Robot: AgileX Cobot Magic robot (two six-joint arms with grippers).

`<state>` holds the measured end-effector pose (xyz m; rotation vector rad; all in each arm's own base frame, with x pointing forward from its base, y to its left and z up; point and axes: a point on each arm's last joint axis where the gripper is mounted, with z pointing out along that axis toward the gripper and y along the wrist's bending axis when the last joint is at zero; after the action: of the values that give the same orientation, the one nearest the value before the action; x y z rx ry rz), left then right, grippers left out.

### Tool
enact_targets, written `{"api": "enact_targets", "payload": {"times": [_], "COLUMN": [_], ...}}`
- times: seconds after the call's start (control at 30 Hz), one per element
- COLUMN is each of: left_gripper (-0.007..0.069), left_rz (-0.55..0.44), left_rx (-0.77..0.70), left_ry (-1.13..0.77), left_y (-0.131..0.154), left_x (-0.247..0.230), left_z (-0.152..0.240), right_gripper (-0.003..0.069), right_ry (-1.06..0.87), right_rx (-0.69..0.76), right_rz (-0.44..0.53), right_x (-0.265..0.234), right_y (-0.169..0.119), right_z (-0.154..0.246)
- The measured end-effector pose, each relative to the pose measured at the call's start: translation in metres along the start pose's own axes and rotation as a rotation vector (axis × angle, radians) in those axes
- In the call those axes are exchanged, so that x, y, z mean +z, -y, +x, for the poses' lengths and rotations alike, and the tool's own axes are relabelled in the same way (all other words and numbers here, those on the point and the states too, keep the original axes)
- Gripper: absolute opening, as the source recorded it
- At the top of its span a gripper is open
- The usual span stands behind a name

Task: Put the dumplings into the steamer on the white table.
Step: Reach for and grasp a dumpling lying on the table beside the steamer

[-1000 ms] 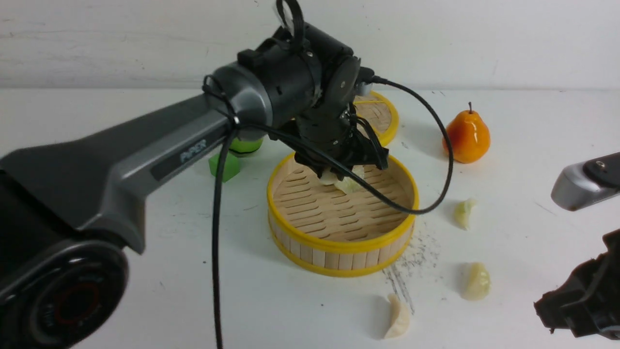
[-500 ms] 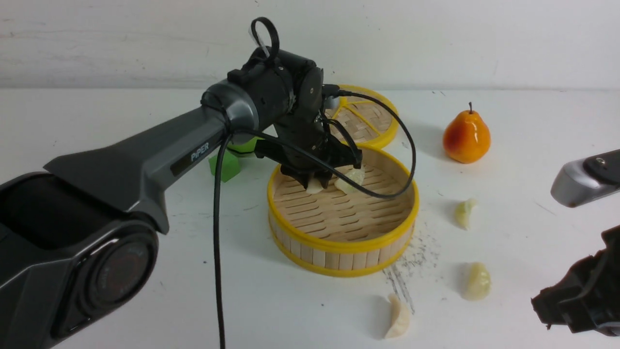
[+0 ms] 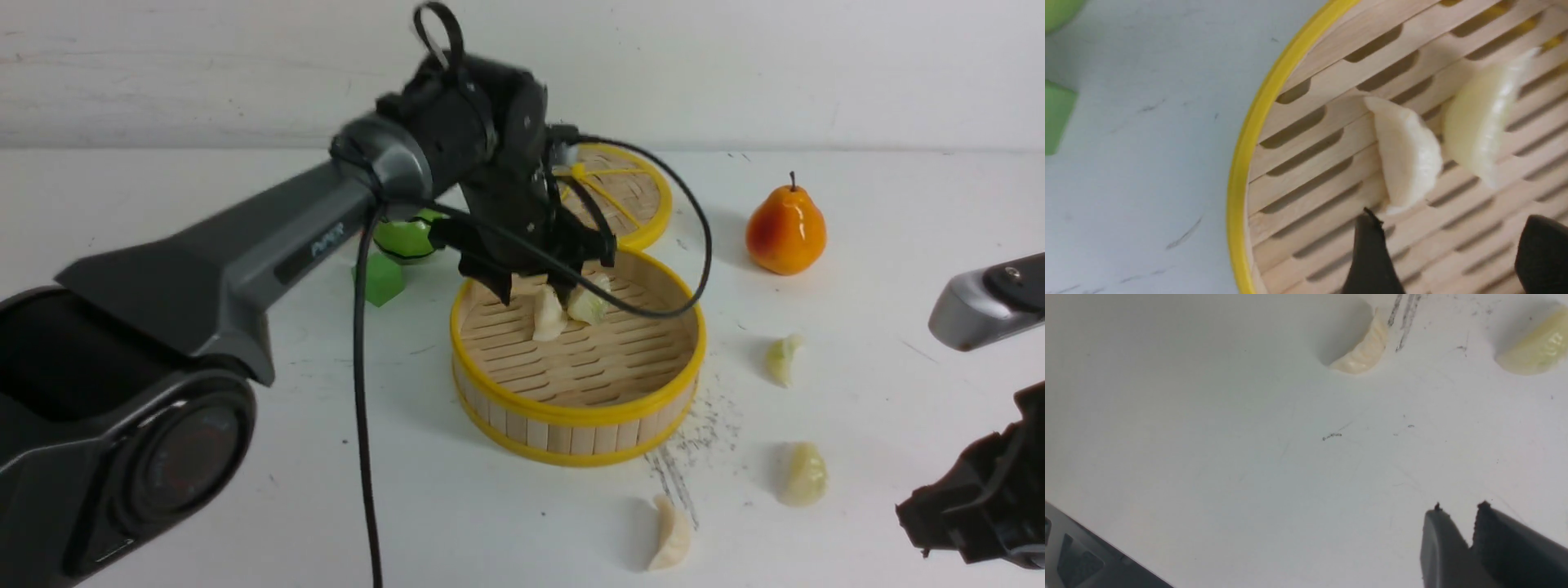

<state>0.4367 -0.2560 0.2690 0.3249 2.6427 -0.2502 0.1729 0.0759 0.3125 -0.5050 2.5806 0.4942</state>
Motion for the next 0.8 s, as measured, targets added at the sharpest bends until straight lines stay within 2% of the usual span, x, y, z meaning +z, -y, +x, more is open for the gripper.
{"api": "enact_targets", "payload": {"times": [0.17,0.2,0.27,0.37,0.47,0.53,0.7,0.8], "left_gripper": [0.0346,0.0326,0.0253,0.0144,0.0046,-0.0010,-0.0014,-0.0014], "left_rz": [0.043,0.047,0.070,0.076,0.069,0.055,0.026,0.023], "left_rx": [0.081,0.086,0.097,0.116,0.124,0.133,0.142,0.120], "left_ry": [0.173,0.188,0.267,0.303,0.275,0.233,0.141,0.121], "left_y": [0.001,0.001,-0.001,-0.006,-0.013,-0.020,-0.037,-0.052], "left_x": [-0.127,-0.136,-0.185,-0.224,-0.241,-0.245,-0.253,-0.259], "left_z": [-0.013,-0.012,-0.007,0.010,0.033,0.054,0.111,0.161], "right_gripper": [0.0120,0.0117,0.0097,0.0055,0.0006,-0.0008,-0.0010,0.0021], "right_ry": [-0.053,-0.064,-0.095,-0.121,-0.125,-0.148,-0.199,-0.216], "right_rx": [0.001,-0.004,-0.039,-0.117,-0.178,-0.202,-0.185,-0.136], "right_rz": [-0.010,-0.014,-0.037,-0.079,-0.086,-0.054,0.067,0.142], "right_x": [0.013,0.015,0.023,0.034,0.046,0.057,0.088,0.113], "right_y": [0.001,0.000,-0.008,-0.029,-0.051,-0.060,-0.060,-0.052], "right_z": [-0.003,-0.003,-0.007,-0.015,-0.026,-0.032,-0.042,-0.046]}}
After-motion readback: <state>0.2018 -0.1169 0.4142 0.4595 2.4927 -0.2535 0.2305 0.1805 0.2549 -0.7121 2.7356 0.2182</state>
